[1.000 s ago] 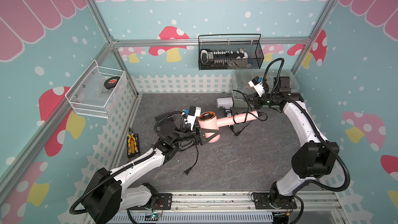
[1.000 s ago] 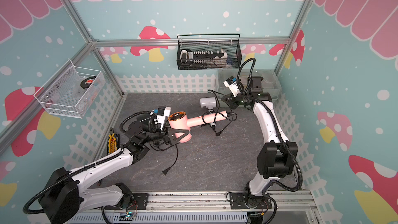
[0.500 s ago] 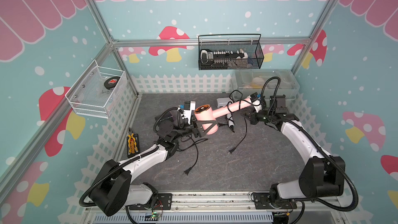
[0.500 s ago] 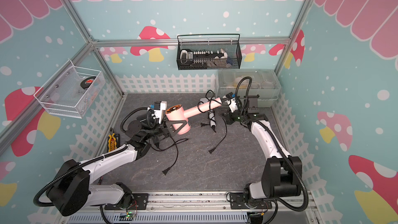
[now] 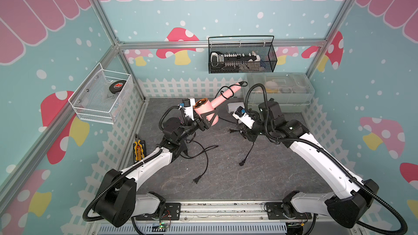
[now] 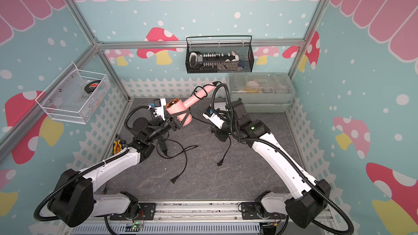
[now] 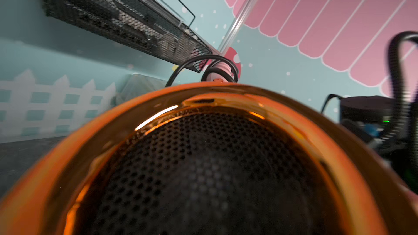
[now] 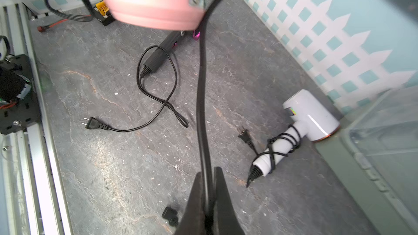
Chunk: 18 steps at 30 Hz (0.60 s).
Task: Wrap the cord around the hair dryer
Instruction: Wrap the power cord around the hair dryer.
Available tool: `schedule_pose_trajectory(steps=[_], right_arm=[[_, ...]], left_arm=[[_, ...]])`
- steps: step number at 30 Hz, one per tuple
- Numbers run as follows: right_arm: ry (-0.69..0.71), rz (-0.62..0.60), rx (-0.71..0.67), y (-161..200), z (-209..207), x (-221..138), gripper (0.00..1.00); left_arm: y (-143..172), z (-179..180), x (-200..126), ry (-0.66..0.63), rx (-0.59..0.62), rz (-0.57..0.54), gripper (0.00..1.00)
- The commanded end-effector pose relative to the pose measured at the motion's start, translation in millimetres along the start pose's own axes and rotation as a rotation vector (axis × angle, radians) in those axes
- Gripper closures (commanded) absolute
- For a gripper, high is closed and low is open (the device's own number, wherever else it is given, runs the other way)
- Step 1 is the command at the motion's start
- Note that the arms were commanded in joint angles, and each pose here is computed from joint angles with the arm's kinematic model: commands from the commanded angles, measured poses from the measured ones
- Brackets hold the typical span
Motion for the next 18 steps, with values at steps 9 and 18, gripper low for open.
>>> schedule_pose_trajectory(steps=[9,18], right_arm=[[0.225,0.068,-0.248,-41,0,-77,1.0],[0.312,0.042,-0.339,-71,-8,-108,1.0]], left_arm=[[-29,35,-23,-0.266,0.141,-0.007,1.0],[-13,45,-20,-0.281,0.12,0.079,1.0]])
Point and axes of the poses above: each gripper's point midway between its finger pads, its own x axis out along the fingers, its own z axis along the line the jaws close on, y = z × x, the point moved 4 cm from there along -x, back along the fingers, and after that the axes turned 5 degrees about x, right-handed, at the moved point
